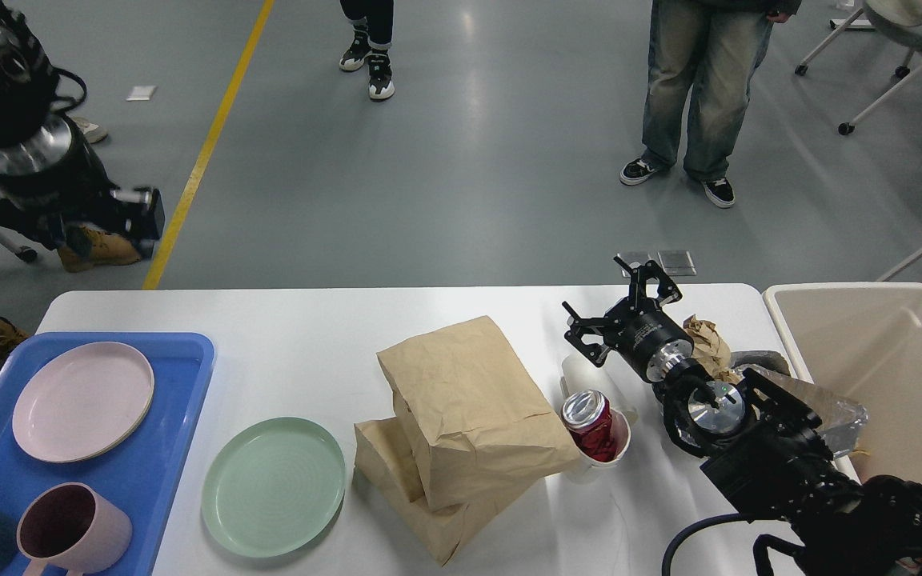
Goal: Tidy desktop
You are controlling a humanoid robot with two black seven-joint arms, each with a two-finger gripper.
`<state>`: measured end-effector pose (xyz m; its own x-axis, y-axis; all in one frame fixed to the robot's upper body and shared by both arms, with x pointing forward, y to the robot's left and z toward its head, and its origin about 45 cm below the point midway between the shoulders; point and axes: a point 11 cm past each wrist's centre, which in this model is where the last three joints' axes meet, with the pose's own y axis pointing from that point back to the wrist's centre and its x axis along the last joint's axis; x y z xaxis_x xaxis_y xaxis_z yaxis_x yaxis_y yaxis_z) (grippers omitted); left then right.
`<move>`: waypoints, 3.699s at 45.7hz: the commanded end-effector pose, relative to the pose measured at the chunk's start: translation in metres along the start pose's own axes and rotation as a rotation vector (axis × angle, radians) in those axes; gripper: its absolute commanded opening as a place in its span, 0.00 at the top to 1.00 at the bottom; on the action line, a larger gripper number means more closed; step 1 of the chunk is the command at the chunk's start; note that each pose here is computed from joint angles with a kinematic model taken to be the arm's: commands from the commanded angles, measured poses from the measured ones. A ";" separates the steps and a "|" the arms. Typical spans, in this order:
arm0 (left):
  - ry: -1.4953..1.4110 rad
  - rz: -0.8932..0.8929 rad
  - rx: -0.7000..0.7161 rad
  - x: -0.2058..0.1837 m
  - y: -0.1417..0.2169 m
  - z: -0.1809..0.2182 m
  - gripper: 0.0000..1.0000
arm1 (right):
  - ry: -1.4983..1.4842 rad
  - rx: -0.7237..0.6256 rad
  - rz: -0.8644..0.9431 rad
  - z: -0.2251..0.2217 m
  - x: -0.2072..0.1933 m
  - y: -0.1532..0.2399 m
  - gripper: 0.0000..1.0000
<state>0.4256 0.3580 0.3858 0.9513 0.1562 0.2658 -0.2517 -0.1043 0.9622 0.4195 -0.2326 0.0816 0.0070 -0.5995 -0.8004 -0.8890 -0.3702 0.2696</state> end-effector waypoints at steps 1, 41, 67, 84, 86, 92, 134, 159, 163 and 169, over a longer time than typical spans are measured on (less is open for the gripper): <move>0.016 0.103 -0.096 0.014 0.063 0.017 0.04 | 0.001 0.000 0.000 0.000 0.000 0.000 0.00; -0.080 -0.057 -0.082 -0.027 0.041 0.044 0.04 | -0.001 0.000 -0.001 0.000 0.000 0.000 0.00; -0.236 -0.121 0.038 -0.107 -0.161 0.038 0.04 | 0.001 0.000 0.000 0.000 0.000 0.000 0.00; -0.209 -0.166 -0.007 -0.159 -0.216 0.046 0.04 | -0.001 0.000 -0.001 0.000 0.000 0.000 0.00; -0.212 -0.179 -0.007 -0.164 -0.220 0.046 0.04 | -0.001 0.000 -0.001 0.000 0.000 0.000 0.00; -0.205 -0.182 -0.009 -0.168 -0.226 0.043 0.04 | -0.001 0.002 0.000 0.000 0.000 0.000 0.00; -0.136 -0.172 0.027 -0.180 -0.266 0.020 0.11 | 0.000 -0.001 -0.001 0.001 0.000 0.000 0.00; -0.142 -0.211 0.051 -0.194 -0.272 0.019 0.57 | -0.001 0.000 -0.001 0.000 0.000 0.000 0.00; -0.138 -0.217 0.098 -0.194 -0.272 0.015 0.78 | 0.001 0.000 0.000 0.000 0.000 0.000 0.00; -0.131 -0.240 0.129 -0.197 -0.271 0.014 0.98 | 0.000 0.001 0.000 0.000 0.000 0.000 0.00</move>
<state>0.3121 0.3420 0.0717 0.9980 0.0520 0.0361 -0.0258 -0.1866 0.9821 0.4195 -0.2324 0.0816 0.0070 -0.5991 -0.8007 -0.8889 -0.3704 0.2694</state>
